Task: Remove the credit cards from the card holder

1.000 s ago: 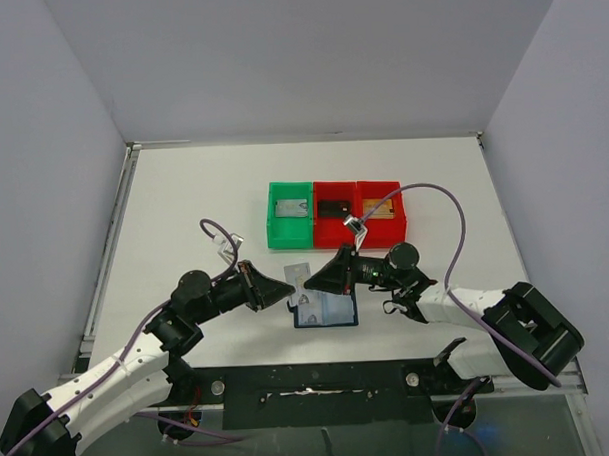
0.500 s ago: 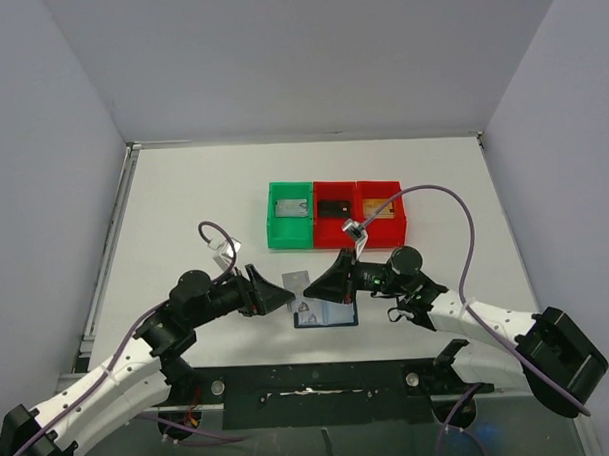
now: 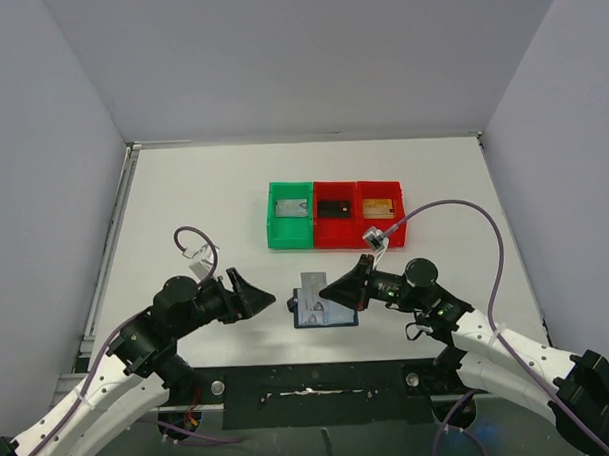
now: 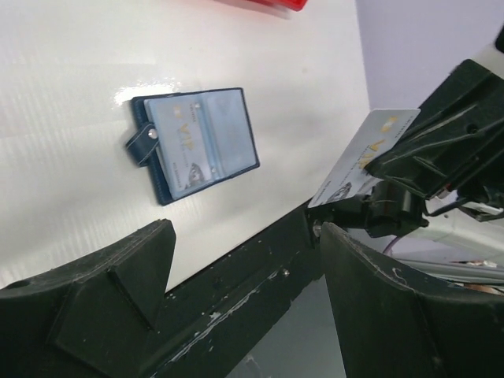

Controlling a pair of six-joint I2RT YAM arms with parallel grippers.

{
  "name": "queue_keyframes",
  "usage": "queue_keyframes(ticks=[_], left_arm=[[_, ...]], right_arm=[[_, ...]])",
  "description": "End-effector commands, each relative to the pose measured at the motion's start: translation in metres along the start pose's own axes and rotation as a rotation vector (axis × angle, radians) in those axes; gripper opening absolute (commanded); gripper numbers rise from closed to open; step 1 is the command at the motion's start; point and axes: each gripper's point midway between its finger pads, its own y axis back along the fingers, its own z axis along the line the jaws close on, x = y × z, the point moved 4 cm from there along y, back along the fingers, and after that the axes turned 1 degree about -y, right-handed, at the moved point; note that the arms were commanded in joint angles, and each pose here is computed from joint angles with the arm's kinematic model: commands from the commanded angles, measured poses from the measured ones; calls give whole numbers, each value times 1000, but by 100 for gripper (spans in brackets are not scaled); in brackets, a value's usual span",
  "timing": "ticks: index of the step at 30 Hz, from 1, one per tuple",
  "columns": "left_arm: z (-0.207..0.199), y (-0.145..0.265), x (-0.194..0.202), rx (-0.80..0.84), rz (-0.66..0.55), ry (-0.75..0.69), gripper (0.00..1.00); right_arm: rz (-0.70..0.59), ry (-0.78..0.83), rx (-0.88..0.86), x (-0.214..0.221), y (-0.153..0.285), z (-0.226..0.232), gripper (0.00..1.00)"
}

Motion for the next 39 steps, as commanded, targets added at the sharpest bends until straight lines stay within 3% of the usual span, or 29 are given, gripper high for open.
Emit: queue_keyframes(ticks=[1,10,18,23,31,39], left_arm=[[-9,9,-15,-34,-46,-29,75],[5,12,-23,-175,-62,-79,75],[20,1,-37,-276,-146,-122,75],[37,-9,-50,-434,-175,-128,75],[55,-27,-81,-403,-159,-45,75],[78,-15,-146,-402,-369,42,76]], right_arm=[[-25,68,85,-7,3,-8,0],[-30,90,147,-11,2,-16,0],[-29,179,250,-30,-5,-26,0],[-16,293,382,-57,-19,-43,0],[26,593,597,-118,-55,-79,0],[173,622,573,-143,-111,-119,0]])
